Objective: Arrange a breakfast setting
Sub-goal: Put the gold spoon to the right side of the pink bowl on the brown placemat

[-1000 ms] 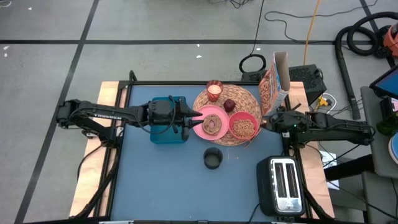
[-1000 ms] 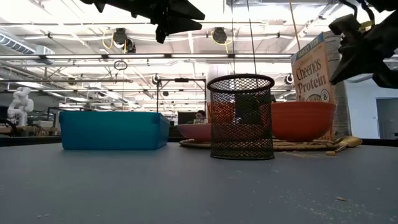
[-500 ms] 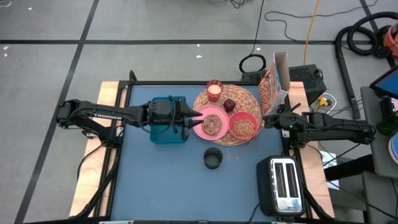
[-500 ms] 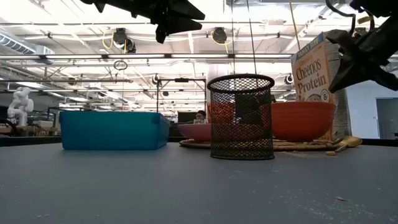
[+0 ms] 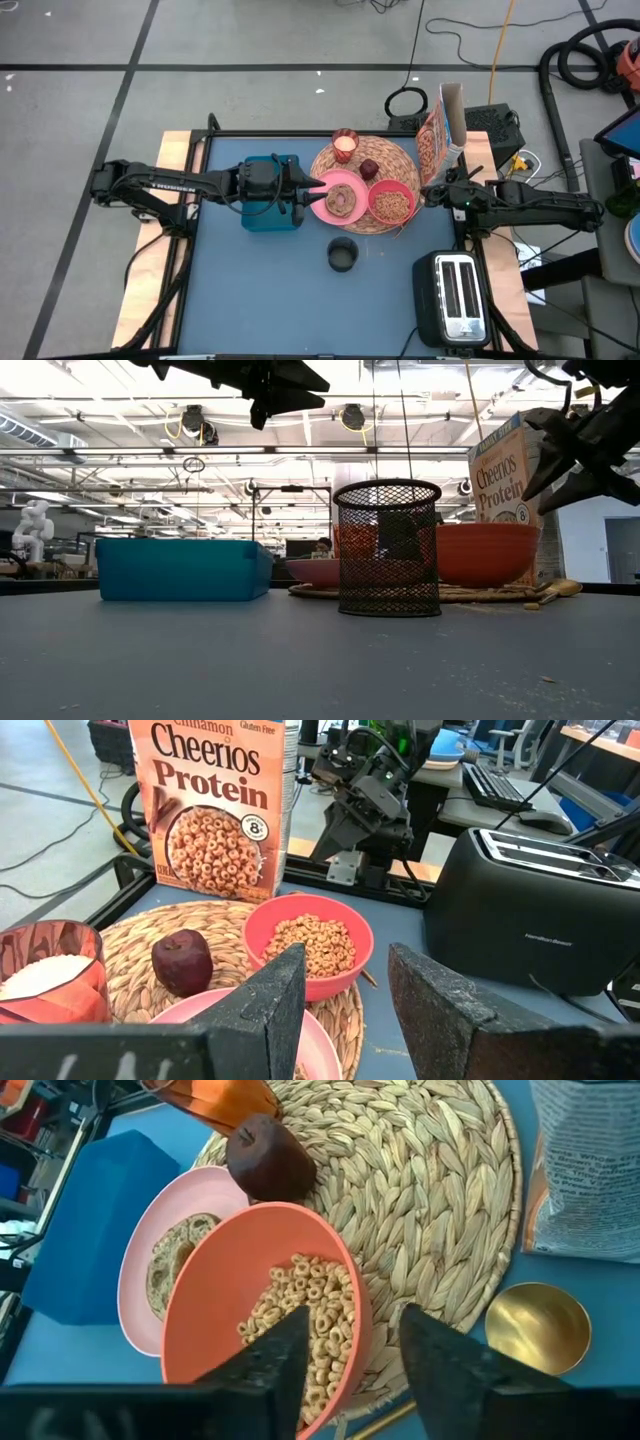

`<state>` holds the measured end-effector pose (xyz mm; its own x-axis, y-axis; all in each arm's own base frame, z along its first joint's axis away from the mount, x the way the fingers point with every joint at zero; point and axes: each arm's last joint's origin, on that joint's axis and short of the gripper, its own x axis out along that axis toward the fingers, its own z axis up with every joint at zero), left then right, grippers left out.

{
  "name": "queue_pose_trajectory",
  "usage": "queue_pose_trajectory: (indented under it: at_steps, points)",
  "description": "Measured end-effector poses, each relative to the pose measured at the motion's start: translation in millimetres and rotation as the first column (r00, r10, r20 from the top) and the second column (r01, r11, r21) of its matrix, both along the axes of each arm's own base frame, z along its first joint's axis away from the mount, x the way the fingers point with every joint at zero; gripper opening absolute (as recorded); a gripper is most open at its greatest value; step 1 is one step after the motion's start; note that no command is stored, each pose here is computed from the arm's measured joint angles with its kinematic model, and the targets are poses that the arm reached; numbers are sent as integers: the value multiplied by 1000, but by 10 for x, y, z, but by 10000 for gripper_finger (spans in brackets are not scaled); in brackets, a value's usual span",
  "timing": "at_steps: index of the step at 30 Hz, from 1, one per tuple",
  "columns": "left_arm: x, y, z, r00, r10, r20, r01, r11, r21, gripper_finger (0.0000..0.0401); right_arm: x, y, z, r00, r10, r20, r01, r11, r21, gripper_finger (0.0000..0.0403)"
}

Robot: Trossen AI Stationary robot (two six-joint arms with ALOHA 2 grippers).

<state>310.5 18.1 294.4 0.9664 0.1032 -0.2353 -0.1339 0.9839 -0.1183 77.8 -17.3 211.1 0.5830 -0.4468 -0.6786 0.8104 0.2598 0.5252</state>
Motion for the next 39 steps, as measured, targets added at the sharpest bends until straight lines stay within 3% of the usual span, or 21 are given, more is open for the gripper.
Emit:
queue_pose_trajectory:
  at_steps: [8, 15, 21, 25, 30, 39]
  points:
    - [0, 1, 0, 1000, 0, 0, 0, 1000, 0, 150, 21, -1, -13, 998, 35, -43, -36, 999, -26, 207]
    - [0, 1, -1, 1000, 1, 0, -1, 1000, 0, 150, 64, -4, 22, 976, 186, -109, -202, 965, -166, 212]
    - [0, 1, -1, 1000, 0, 0, 0, 1000, 0, 150, 153, -10, 122, 964, 260, -52, -264, 924, -277, 211]
    - [0, 1, -1, 1000, 0, 0, 0, 1000, 0, 150, 159, 11, 114, 945, 324, -39, -323, 917, -233, 205]
    - [0, 0, -1, 1000, 0, 0, 0, 1000, 0, 150, 125, 42, 56, 938, 345, -24, -346, 934, -92, 202]
    - [0, 0, -1, 1000, 0, 0, 0, 1000, 0, 150, -43, 59, -95, 952, 257, -167, -244, 965, 93, 201]
